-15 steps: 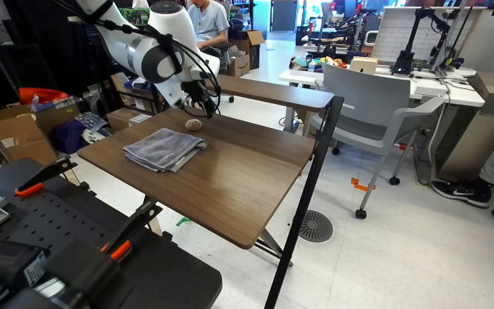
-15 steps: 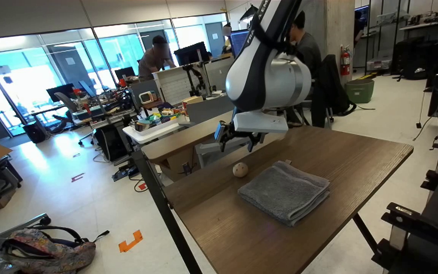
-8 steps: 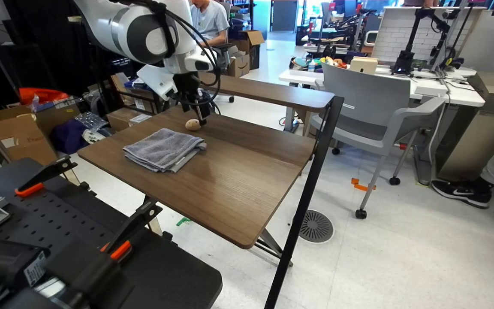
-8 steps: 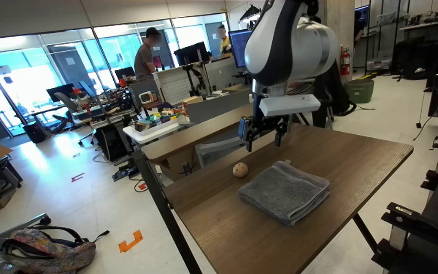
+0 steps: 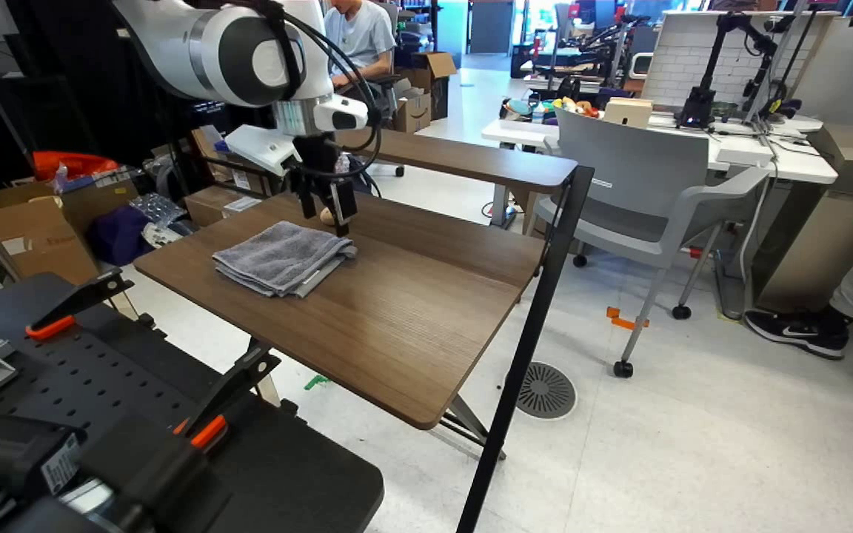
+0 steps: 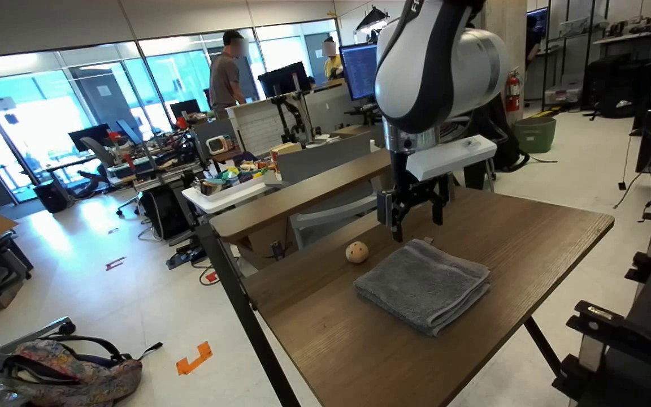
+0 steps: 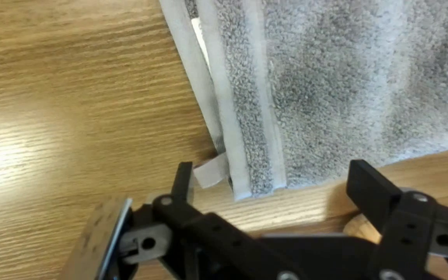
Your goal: Move the brown object to the left and use the grey towel to wipe the table
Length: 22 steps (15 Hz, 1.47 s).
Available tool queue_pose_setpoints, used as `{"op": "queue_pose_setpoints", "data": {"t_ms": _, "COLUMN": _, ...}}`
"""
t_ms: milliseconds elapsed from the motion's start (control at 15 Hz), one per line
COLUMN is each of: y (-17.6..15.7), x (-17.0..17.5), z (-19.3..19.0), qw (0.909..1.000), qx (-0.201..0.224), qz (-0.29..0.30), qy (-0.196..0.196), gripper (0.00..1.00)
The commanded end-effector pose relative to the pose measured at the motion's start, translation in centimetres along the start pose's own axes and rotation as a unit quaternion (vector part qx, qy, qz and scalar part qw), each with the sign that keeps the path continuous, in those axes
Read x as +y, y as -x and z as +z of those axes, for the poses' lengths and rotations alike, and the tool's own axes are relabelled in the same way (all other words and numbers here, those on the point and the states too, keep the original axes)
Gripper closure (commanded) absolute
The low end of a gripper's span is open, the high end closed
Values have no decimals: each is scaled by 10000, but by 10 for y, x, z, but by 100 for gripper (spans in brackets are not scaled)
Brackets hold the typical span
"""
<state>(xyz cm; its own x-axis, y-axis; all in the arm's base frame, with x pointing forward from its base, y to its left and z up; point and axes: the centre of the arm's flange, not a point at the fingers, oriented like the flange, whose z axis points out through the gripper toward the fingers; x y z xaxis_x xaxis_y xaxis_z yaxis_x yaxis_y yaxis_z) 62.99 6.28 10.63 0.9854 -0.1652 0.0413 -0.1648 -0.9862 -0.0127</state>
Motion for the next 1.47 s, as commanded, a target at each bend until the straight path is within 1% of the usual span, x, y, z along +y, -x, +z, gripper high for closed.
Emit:
{"op": "queue_pose_setpoints", "data": {"t_ms": 0, "y": 18, "x": -19, "z": 33, "qw": 9984, "qx": -173, "qz": -510, "qy": 191, "gripper": 0}}
{"op": "queue_pose_setpoints", "data": {"t_ms": 200, "y": 41, "x": -45, "z": 57, "qw": 9967, "qx": -237, "qz": -726, "qy": 270, "gripper": 0}}
{"op": "queue_pose_setpoints", "data": {"t_ms": 267, "y": 51, "x": -53, "z": 61, "qw": 9957, "qx": -237, "qz": -850, "qy": 291, "gripper": 0}}
{"op": "queue_pose_setpoints", "data": {"t_ms": 400, "y": 59, "x": -66, "z": 67, "qw": 9938, "qx": -174, "qz": -1049, "qy": 323, "gripper": 0}}
{"op": "queue_pose_setpoints", "data": {"t_ms": 533, "y": 55, "x": -71, "z": 78, "qw": 9926, "qx": -175, "qz": -1105, "qy": 474, "gripper": 0}}
{"op": "queue_pose_setpoints", "data": {"t_ms": 600, "y": 50, "x": -70, "z": 85, "qw": 9926, "qx": -214, "qz": -1048, "qy": 569, "gripper": 0}}
{"op": "queue_pose_setpoints", "data": {"t_ms": 733, "y": 40, "x": -71, "z": 97, "qw": 9943, "qx": -183, "qz": -860, "qy": 595, "gripper": 0}}
{"op": "queue_pose_setpoints", "data": {"t_ms": 867, "y": 33, "x": -80, "z": 107, "qw": 9977, "qx": -76, "qz": -609, "qy": 294, "gripper": 0}}
{"op": "queue_pose_setpoints", "data": {"t_ms": 1067, "y": 25, "x": -102, "z": 113, "qw": 9998, "qx": -149, "qz": -101, "qy": 3, "gripper": 0}}
{"op": "queue_pose_setpoints", "data": {"t_ms": 1267, "y": 27, "x": -133, "z": 112, "qw": 9977, "qx": -44, "qz": 472, "qy": -480, "gripper": 0}}
{"op": "queue_pose_setpoints", "data": {"t_ms": 1333, "y": 30, "x": -142, "z": 109, "qw": 9966, "qx": -71, "qz": 593, "qy": -563, "gripper": 0}}
{"op": "queue_pose_setpoints", "data": {"t_ms": 1400, "y": 34, "x": -147, "z": 107, "qw": 9962, "qx": -193, "qz": 661, "qy": -539, "gripper": 0}}
